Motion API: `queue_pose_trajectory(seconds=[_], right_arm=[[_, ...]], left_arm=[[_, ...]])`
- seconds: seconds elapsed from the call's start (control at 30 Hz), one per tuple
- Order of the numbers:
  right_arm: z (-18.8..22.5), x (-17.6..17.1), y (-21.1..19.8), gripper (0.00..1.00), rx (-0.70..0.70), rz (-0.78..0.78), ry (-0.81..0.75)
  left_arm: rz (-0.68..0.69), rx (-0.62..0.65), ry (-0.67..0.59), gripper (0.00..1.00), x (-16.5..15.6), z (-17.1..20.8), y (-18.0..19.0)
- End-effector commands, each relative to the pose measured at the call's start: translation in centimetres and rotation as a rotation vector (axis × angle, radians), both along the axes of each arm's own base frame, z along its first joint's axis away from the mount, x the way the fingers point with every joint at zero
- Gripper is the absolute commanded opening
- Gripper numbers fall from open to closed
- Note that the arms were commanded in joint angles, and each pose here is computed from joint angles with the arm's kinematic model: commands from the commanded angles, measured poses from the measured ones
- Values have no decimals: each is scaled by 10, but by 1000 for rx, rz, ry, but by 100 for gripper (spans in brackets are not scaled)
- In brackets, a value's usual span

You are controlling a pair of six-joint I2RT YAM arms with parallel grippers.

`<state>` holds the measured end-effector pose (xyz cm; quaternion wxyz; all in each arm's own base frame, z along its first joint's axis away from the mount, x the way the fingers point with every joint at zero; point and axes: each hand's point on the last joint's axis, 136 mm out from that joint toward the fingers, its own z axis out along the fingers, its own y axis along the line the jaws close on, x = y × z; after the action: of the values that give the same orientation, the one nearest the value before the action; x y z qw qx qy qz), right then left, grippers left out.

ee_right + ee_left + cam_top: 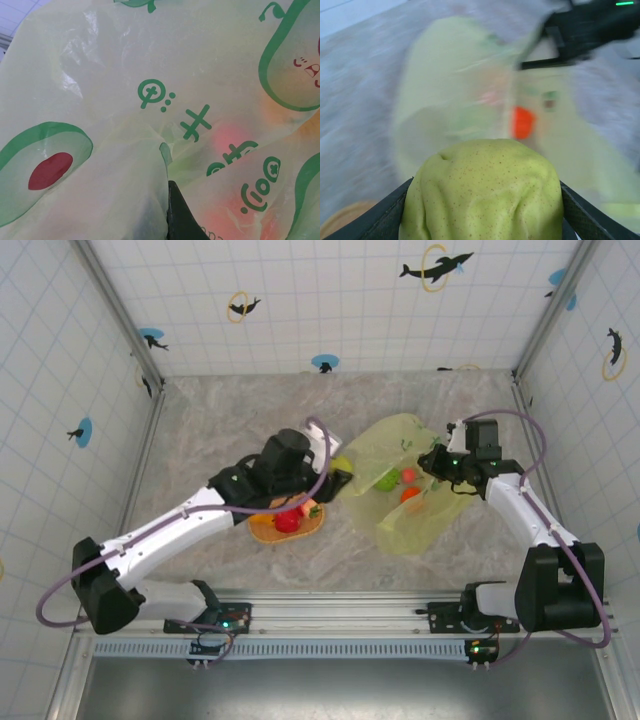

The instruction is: Place the fruits into the plastic bag

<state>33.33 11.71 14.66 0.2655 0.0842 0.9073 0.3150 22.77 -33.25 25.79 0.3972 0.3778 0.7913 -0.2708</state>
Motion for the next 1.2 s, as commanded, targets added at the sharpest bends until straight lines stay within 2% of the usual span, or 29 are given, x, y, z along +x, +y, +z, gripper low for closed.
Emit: queue_pose_trajectory(seconds=[0.0, 0.27, 0.4, 0.47, 0.67, 0.8, 1.03, 1.17], right_arm=[[14, 10, 6, 0, 11, 13, -42], [21, 10, 11, 0, 3, 34, -52], [27, 11, 16, 0, 19, 60, -53], [28, 9, 20, 0, 19, 82, -50], [30, 0, 24, 0, 12, 130, -34], [34, 1, 21, 0, -4, 133, -38], [40, 7, 25, 0, 25, 147, -37], [50, 11, 31, 0, 105, 167, -52]], left_arm=[[-163, -53, -9, 60, -23, 5, -35], [-223, 211, 83, 59, -19, -84, -66], [-177, 359, 84, 59, 3, -123, -71], [-150, 378, 60, 59, 16, -128, -80], [-38, 315, -34, 60, 56, -129, -111], [50, 224, -114, 60, 79, -116, -124], [180, 93, -251, 62, 106, -101, -128], [220, 64, -298, 64, 114, -104, -129]])
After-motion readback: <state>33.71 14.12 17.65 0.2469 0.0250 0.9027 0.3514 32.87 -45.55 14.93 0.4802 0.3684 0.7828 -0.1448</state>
